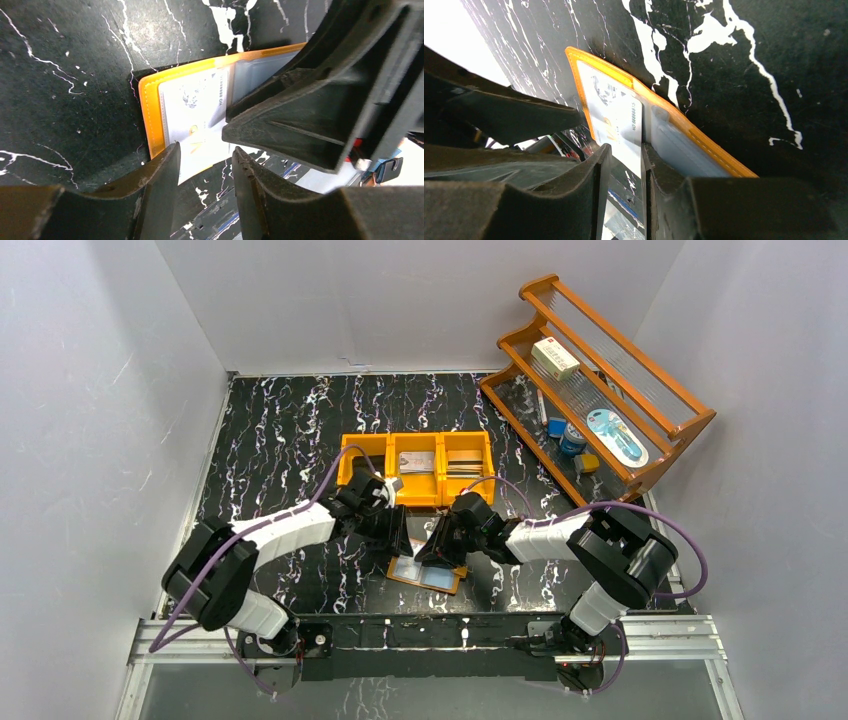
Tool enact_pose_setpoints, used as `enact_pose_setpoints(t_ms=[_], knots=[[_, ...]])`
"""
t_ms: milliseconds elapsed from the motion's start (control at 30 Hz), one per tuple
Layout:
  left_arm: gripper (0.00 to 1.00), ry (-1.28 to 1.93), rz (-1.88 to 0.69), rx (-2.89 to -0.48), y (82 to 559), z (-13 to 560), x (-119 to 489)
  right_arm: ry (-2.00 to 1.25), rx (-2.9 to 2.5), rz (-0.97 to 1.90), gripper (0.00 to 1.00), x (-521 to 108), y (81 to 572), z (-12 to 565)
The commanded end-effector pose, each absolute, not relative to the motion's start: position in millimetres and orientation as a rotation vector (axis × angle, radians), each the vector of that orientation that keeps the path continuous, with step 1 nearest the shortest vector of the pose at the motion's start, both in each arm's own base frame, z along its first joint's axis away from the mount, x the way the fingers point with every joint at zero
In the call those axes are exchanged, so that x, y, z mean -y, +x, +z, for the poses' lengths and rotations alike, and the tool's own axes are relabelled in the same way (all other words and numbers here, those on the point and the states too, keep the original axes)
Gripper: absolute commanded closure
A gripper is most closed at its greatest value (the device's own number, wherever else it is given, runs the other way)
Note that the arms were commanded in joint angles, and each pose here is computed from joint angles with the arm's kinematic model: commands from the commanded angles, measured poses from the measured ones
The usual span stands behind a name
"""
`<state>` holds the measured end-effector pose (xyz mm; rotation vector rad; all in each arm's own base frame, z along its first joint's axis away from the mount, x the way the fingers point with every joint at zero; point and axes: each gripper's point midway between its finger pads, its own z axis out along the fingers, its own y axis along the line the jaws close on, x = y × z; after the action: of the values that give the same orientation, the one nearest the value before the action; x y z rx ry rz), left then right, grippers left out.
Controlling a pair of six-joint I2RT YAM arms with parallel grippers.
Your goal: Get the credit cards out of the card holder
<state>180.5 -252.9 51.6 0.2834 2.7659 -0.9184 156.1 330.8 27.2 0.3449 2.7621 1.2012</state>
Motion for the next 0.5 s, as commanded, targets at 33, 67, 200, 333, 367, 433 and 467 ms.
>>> enact_pose_setpoints(t_ms=[33,67,200,333,367,433,467], knots=[[0.64,0.266,-0.942,-2.842,169.3,39.2,255.8,0.362,-2.816,1.060,0.63,-314.7,152.5,7.7],[0.65,0.245,-0.926,-2.859,167.2,35.0,253.5,0.367,-2.815,1.058,0.62,-314.1,152.8,7.8],[0.69,0.178,-0.846,-2.914,159.4,21.1,240.4,0.387,-2.811,1.038,0.57,-312.3,154.3,10.0],[0.70,0.165,-0.812,-2.930,152.1,16.0,231.9,0.392,-2.786,0.986,0.54,-309.2,161.7,17.4],[0.70,0.162,-0.806,-2.930,151.0,15.9,230.5,0.396,-2.779,0.970,0.52,-307.8,163.8,19.0],[0.70,0.156,-0.799,-2.927,150.4,15.8,228.9,0.403,-2.770,0.967,0.52,-307.4,165.4,20.6],[0.71,0.153,-0.805,-2.919,151.1,17.4,229.6,0.406,-2.774,0.971,0.52,-308.2,165.3,19.5]])
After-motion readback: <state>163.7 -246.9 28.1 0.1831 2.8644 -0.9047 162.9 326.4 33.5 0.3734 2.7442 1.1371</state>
